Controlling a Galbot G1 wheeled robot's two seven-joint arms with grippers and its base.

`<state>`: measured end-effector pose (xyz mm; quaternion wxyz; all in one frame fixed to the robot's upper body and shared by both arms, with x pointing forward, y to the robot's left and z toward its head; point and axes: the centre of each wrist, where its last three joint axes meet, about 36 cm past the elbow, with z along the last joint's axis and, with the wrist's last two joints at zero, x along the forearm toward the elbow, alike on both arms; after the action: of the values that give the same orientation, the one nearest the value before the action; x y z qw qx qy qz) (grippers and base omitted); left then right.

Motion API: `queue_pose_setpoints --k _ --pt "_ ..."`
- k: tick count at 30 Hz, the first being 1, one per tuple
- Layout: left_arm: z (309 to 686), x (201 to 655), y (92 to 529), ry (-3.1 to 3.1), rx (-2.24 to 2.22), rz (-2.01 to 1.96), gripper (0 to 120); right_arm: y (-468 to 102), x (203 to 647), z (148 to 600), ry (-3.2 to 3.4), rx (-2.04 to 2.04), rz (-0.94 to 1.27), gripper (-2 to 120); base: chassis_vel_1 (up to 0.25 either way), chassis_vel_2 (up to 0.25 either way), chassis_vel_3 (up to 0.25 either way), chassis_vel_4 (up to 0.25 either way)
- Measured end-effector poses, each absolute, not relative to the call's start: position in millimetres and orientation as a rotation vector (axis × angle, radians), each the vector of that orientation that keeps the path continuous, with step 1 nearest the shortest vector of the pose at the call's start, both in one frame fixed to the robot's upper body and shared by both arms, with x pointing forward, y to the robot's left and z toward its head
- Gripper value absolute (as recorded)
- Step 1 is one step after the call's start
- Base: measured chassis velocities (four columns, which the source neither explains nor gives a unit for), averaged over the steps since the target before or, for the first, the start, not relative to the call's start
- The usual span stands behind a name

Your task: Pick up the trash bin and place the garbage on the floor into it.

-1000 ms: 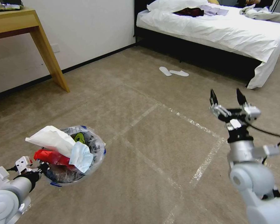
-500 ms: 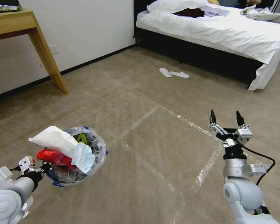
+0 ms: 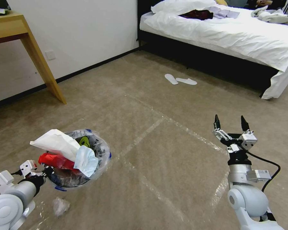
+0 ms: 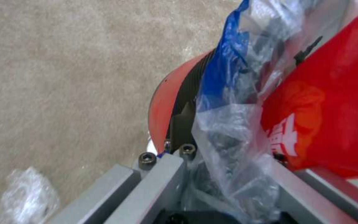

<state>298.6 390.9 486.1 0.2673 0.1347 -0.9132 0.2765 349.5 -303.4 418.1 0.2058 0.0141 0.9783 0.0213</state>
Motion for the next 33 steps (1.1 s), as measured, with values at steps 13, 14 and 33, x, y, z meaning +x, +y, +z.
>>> queue_pose_setpoints --k 13,14,33 --pt "488.7 294.6 388.1 -2.472 0.365 0.751 0 -303.1 349.5 419.3 2.724 0.041 0.061 100 -0.149 0.151 0.152 -0.148" --pt "488.6 294.5 387.9 -2.472 0.365 0.752 0 -303.0 349.4 419.4 2.724 0.042 0.061 100 -0.141 0.138 0.142 -0.148" --pt "487.4 291.7 385.6 -2.470 0.369 0.752 0 -304.9 348.9 418.8 2.727 0.045 0.060 100 -0.084 0.090 0.090 -0.094"
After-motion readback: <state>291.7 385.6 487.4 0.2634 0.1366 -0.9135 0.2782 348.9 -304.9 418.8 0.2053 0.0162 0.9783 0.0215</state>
